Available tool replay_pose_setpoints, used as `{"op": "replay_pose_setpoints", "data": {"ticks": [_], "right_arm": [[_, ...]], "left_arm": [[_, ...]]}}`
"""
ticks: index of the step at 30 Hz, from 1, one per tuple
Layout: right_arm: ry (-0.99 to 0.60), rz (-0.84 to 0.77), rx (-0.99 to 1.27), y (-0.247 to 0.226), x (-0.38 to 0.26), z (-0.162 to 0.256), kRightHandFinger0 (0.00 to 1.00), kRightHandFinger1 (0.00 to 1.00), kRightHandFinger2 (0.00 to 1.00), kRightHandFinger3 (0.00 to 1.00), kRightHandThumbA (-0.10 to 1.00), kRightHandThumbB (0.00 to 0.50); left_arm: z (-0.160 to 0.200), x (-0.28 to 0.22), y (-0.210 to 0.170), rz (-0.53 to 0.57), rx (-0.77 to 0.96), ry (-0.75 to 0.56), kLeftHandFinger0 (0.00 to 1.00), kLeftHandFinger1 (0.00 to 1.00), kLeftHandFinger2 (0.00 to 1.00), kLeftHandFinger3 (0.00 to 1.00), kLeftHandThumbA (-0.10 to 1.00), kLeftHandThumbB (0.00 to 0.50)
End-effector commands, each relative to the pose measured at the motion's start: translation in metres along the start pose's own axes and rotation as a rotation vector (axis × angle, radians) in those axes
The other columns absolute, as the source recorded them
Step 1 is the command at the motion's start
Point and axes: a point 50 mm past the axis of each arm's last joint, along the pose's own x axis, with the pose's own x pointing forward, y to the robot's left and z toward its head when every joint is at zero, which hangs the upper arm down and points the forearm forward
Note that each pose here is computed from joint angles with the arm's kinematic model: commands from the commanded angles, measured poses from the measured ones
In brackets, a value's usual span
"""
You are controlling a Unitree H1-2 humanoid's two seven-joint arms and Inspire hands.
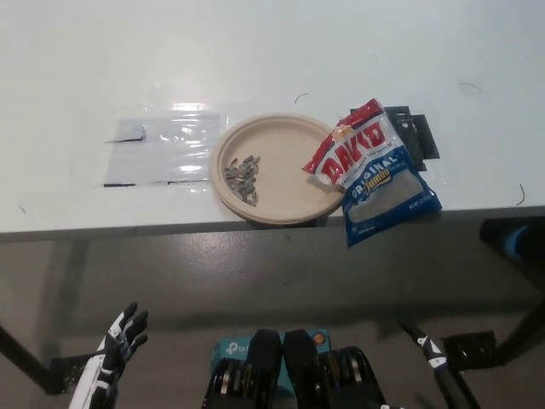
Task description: The robot picks up a small bag of sunflower seeds on the right hand side and take it to the empty plate on the left hand side then pours some sunflower seeds on to the plate.
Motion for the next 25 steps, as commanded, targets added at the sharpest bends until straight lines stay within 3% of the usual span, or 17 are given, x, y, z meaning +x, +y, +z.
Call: {"op": "replay_pose_setpoints", "data": {"ticks": [1,25], "right_arm": [[-0.066,-0.019,-0.022,-0.0067,0.0048,0.0081,1.0,1.0,1.0,1.0,1.0,0.365],[-0.062,-0.001,-0.002,-0.0115,0.0093,0.0122,1.0,1.0,1.0,1.0,1.0,0.399]], "left_arm": [[0.0043,-0.002,-0.0002,-0.005,-0.003,-0.048,1.0,1.0,1.0,1.0,1.0,0.163],[0.0045,-0.0007,0.0028,0.011,0.008,-0.04,1.0,1.0,1.0,1.0,1.0,0.167]]}}
